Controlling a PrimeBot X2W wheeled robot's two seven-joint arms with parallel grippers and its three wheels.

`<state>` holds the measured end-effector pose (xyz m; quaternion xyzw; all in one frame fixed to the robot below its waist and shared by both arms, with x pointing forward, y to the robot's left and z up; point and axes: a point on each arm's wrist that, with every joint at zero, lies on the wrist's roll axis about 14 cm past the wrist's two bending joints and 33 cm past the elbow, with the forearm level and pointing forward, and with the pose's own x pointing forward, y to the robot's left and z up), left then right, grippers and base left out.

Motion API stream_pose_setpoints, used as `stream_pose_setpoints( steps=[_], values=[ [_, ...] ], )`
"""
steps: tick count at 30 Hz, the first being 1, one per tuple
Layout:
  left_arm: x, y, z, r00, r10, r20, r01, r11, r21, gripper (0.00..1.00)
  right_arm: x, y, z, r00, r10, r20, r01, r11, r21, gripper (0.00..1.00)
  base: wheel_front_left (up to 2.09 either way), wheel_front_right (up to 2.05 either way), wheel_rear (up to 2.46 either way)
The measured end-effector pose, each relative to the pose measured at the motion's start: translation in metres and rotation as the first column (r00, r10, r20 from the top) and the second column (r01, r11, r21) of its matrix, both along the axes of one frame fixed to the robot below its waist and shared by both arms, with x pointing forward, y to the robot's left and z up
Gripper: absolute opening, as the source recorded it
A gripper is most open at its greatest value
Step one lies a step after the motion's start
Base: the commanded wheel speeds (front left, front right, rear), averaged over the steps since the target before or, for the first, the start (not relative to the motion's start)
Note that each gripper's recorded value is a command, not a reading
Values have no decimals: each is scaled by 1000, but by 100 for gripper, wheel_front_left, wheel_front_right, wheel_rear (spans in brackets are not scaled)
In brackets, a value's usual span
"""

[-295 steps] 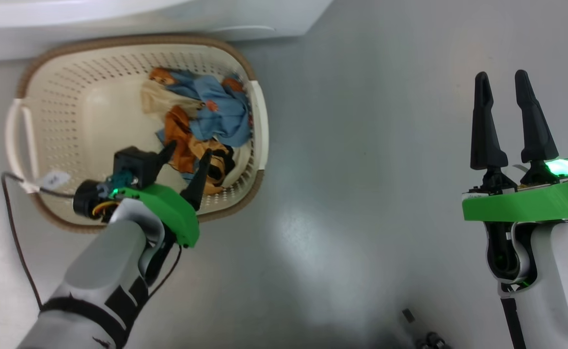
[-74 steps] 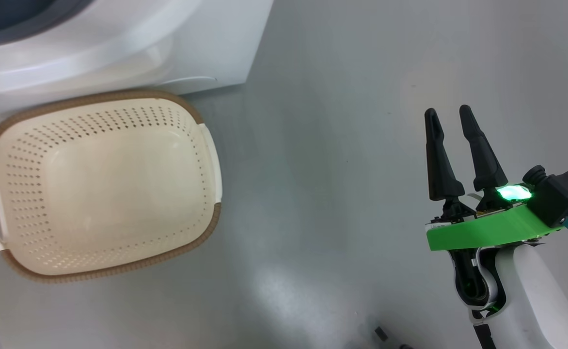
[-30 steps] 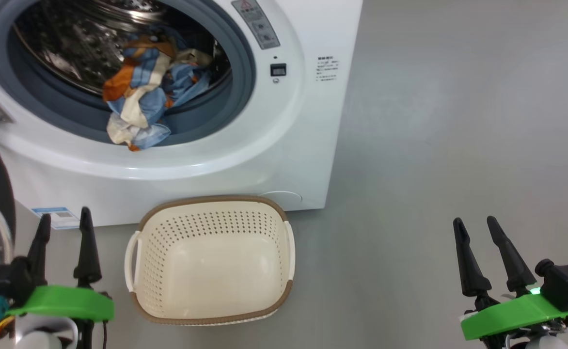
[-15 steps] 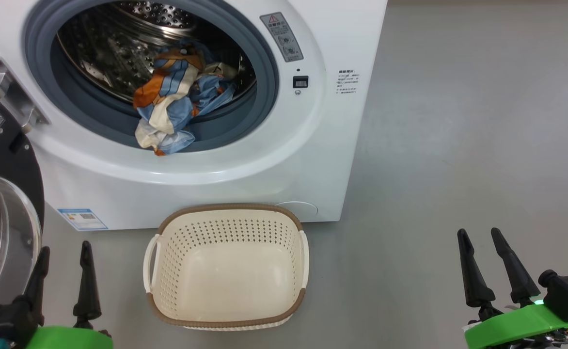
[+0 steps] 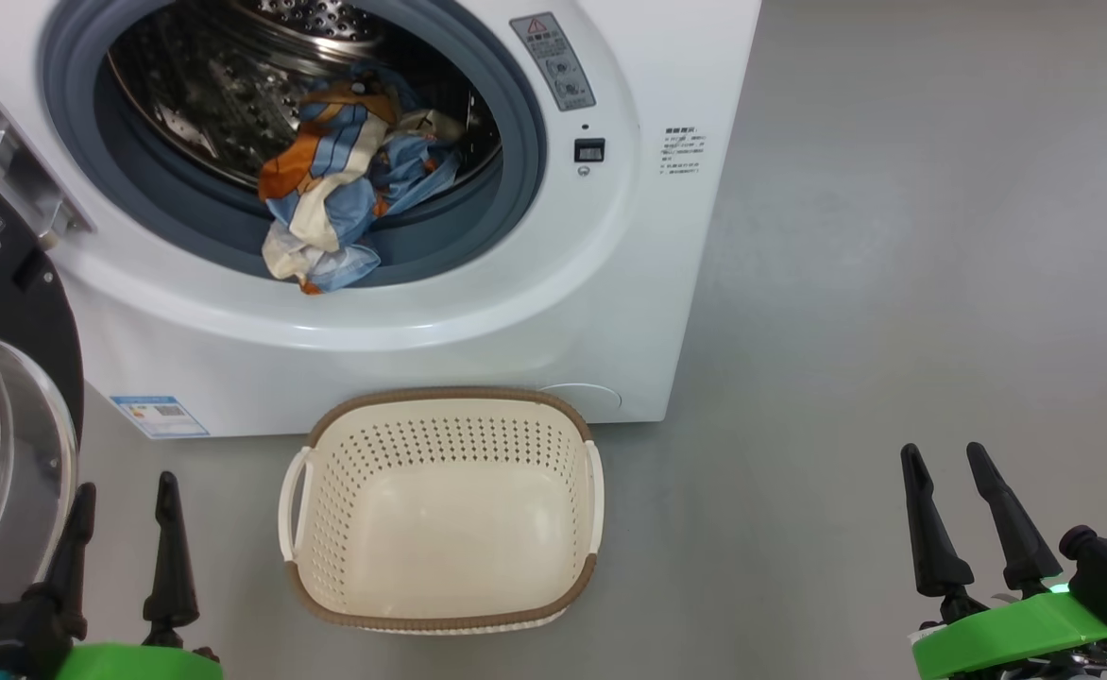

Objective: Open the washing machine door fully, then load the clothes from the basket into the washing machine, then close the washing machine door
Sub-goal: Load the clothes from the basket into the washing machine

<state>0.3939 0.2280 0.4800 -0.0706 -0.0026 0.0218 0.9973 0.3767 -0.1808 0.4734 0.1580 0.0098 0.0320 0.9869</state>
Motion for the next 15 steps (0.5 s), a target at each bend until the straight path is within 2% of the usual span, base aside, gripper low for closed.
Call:
stream_pose_setpoints(
  steps=[15],
  values=[
    [14, -7, -19, 999, -3, -44, 2, 1000, -23, 100, 13, 1, -16, 999, 4, -41, -4, 1000, 1, 100, 0, 0, 0]
  ],
)
